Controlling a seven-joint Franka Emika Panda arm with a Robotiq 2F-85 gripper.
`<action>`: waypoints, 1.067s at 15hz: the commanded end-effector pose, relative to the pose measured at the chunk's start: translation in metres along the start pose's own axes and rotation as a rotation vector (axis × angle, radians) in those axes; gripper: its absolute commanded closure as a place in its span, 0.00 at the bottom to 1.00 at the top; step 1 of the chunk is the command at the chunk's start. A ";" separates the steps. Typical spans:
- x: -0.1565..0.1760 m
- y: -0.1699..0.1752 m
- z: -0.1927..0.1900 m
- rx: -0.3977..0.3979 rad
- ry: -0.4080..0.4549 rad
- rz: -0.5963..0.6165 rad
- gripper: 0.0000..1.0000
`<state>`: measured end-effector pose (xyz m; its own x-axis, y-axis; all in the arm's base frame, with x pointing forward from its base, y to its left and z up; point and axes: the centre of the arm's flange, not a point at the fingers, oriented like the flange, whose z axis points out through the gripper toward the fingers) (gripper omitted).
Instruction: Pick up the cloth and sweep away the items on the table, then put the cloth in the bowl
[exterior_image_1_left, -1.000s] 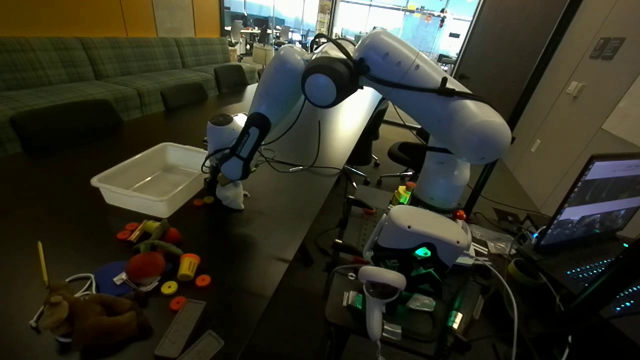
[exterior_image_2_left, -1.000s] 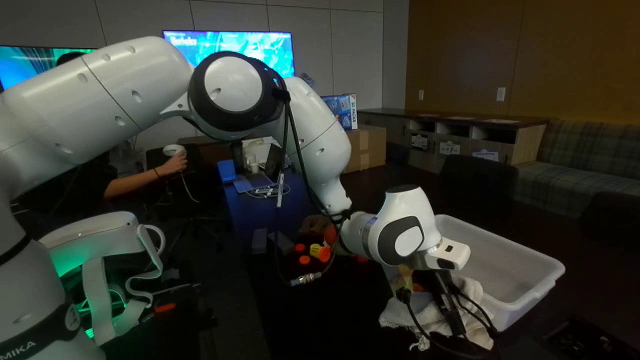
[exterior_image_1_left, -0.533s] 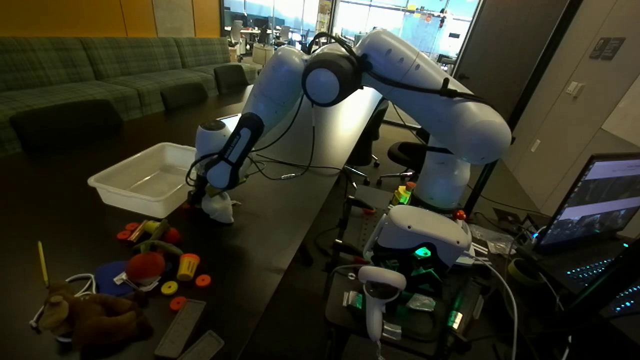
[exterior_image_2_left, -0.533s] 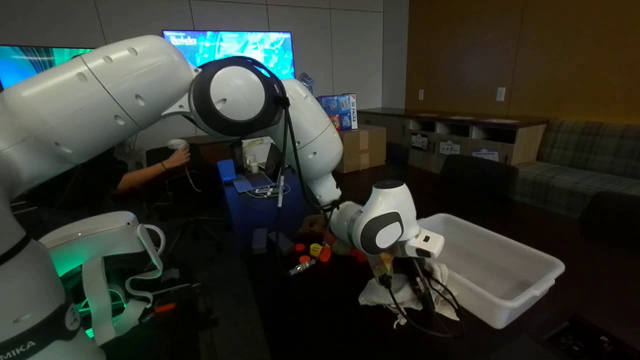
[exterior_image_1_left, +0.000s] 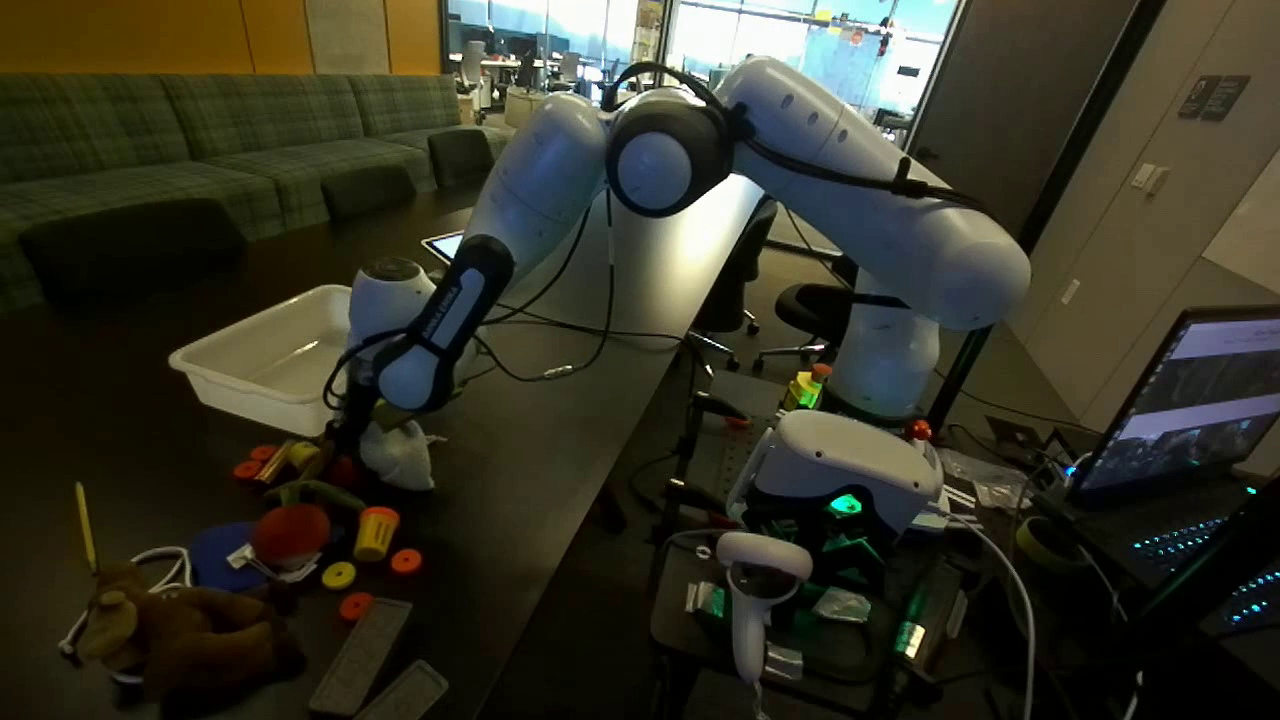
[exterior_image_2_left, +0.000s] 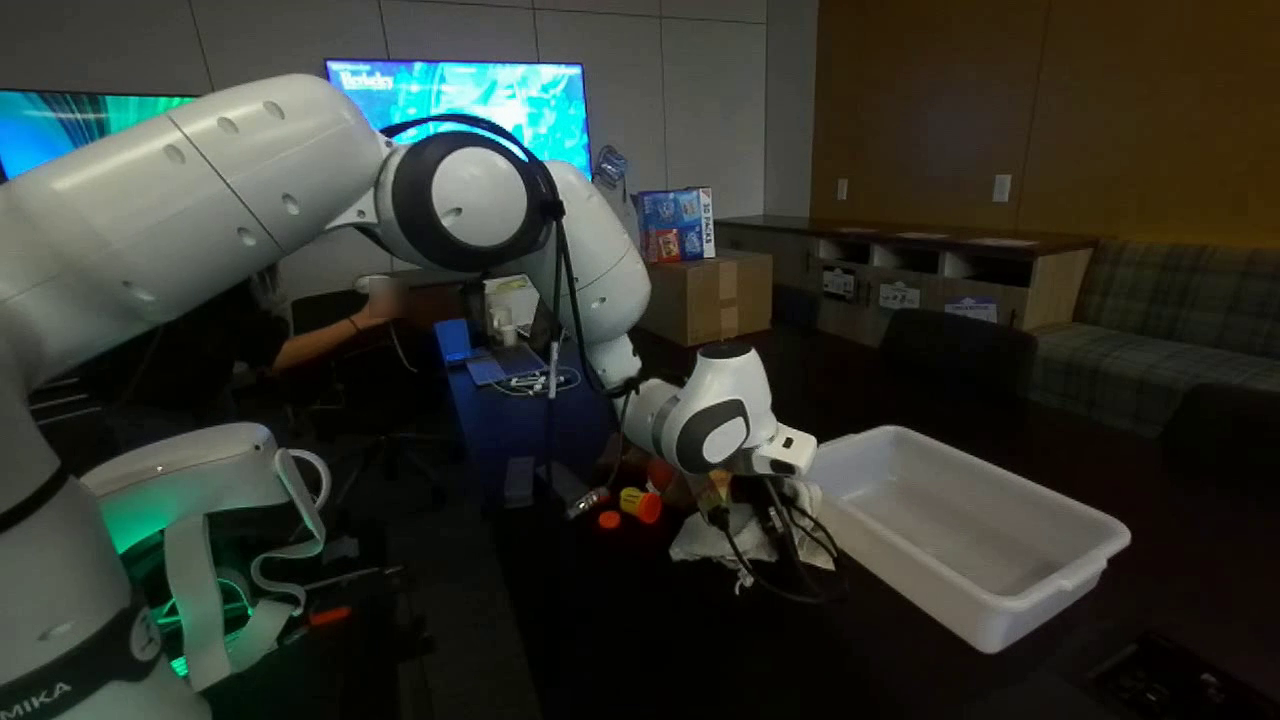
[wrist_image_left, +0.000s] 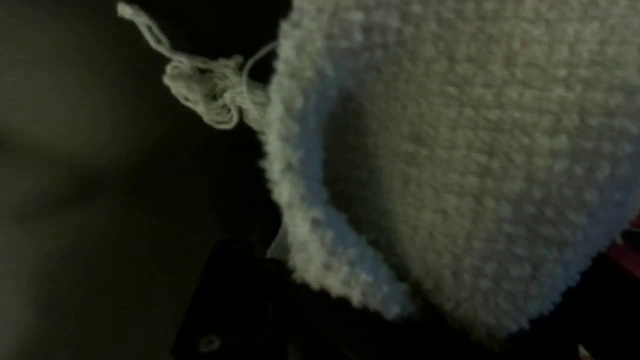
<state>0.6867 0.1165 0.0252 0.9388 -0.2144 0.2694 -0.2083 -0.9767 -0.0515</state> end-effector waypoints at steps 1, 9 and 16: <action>-0.017 -0.049 -0.006 0.044 -0.001 -0.039 0.94; -0.045 -0.116 -0.041 0.123 -0.001 -0.099 0.94; -0.008 -0.028 -0.118 0.080 0.120 -0.042 0.94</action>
<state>0.6745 0.1981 0.0900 0.9236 -0.1464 0.3543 -0.1119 -0.9869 -0.1160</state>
